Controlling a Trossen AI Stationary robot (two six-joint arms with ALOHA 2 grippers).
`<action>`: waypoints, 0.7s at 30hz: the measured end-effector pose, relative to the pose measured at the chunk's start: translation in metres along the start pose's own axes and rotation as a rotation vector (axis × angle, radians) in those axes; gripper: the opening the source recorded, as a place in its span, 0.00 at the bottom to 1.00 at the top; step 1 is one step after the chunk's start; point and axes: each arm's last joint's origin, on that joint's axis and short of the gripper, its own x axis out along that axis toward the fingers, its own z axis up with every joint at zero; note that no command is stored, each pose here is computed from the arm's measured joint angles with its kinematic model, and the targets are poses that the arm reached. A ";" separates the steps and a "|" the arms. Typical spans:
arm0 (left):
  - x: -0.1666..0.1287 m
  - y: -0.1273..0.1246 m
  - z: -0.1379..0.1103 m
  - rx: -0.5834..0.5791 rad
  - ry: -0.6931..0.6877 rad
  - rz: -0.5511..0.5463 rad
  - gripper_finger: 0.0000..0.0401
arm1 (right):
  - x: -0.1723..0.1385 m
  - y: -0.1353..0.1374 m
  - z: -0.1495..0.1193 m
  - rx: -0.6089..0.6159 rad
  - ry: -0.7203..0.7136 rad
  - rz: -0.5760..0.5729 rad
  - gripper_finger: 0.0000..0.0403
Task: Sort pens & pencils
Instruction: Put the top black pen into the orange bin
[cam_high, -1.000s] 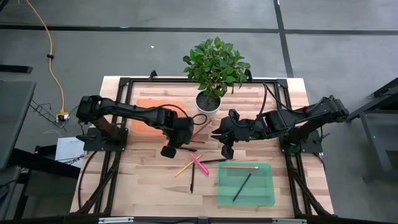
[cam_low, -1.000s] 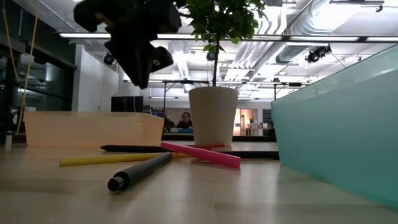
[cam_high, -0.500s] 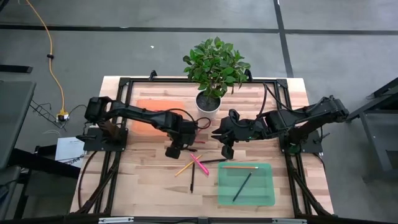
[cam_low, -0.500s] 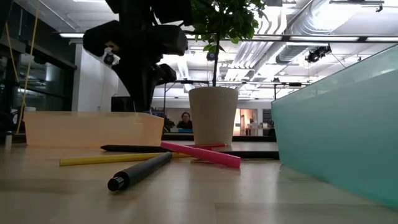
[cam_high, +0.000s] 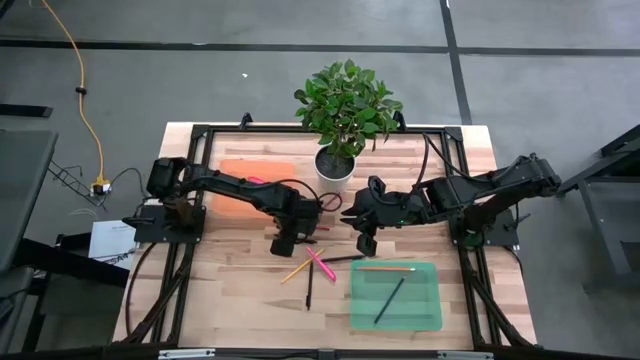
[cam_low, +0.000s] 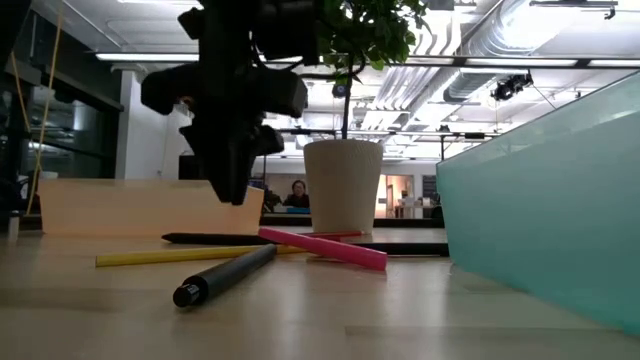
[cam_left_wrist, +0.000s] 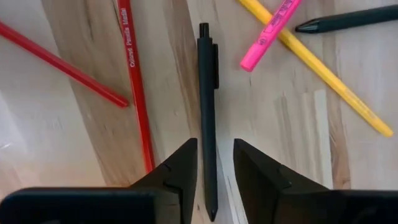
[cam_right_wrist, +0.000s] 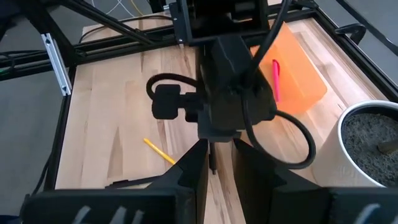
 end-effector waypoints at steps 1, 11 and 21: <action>0.002 0.000 0.000 -0.003 0.006 0.001 0.24 | -0.001 0.001 0.000 -0.001 -0.002 0.003 0.16; 0.011 0.002 0.002 -0.016 0.016 0.022 0.26 | -0.021 0.003 0.004 0.006 -0.069 0.015 0.16; 0.016 -0.013 0.004 0.001 0.043 0.088 0.26 | -0.027 0.002 0.004 -0.006 -0.074 0.011 0.16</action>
